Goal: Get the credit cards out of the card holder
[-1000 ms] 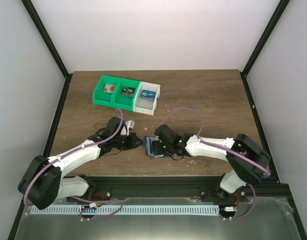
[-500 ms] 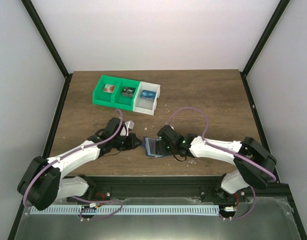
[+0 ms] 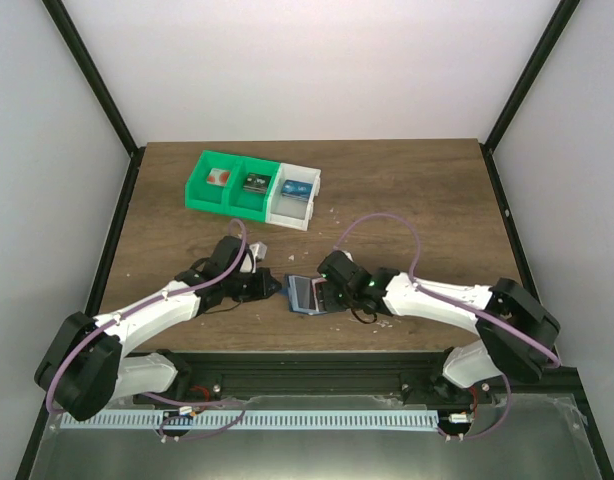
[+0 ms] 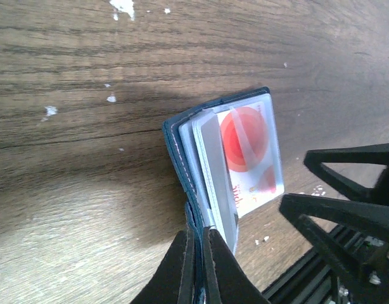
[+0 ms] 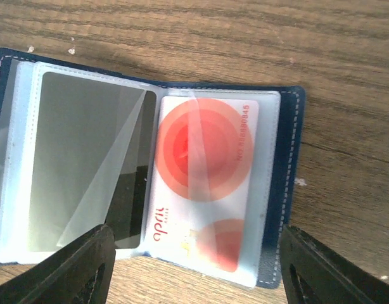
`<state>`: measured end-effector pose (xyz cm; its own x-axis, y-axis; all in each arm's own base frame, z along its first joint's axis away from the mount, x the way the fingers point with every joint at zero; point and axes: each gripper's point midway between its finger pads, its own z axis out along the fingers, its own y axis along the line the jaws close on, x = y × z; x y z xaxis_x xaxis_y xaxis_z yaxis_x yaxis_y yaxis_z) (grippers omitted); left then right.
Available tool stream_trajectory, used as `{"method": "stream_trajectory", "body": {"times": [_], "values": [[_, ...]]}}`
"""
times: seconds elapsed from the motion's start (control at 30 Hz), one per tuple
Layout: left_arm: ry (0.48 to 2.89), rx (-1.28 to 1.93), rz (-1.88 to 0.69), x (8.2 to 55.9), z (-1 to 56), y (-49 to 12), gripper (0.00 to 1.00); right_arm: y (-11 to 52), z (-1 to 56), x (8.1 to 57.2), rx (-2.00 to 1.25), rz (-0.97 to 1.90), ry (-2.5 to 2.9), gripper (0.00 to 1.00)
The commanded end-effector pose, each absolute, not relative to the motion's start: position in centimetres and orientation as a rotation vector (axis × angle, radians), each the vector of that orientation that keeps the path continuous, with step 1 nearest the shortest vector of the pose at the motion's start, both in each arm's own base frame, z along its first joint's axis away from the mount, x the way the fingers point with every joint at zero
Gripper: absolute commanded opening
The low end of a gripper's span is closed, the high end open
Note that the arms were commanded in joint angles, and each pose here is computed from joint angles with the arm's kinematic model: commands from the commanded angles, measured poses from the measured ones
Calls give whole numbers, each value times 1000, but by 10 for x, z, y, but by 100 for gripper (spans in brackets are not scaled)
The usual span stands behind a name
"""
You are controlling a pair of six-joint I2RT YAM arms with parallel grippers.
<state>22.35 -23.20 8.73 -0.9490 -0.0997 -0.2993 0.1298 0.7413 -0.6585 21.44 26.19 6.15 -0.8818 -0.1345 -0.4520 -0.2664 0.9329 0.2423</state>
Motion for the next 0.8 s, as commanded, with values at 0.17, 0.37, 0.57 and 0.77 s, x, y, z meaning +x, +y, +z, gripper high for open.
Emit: {"method": "stream_trajectory", "body": {"times": [0.17, 0.37, 0.57, 0.77], "values": [[2666, 10, -859, 224, 75, -212, 11, 260, 88, 225, -288, 486, 2580, 60], [2593, -14, -978, 227, 111, -223, 45, 267, 84, 224, -265, 709, 2586, 43], [2473, 23, -1233, 225, 136, -251, 53, 263, 76, 234, -221, 768, 2588, 39], [2502, 50, -1352, 222, 118, -271, 50, 266, 79, 235, -237, 789, 2575, 29]]}}
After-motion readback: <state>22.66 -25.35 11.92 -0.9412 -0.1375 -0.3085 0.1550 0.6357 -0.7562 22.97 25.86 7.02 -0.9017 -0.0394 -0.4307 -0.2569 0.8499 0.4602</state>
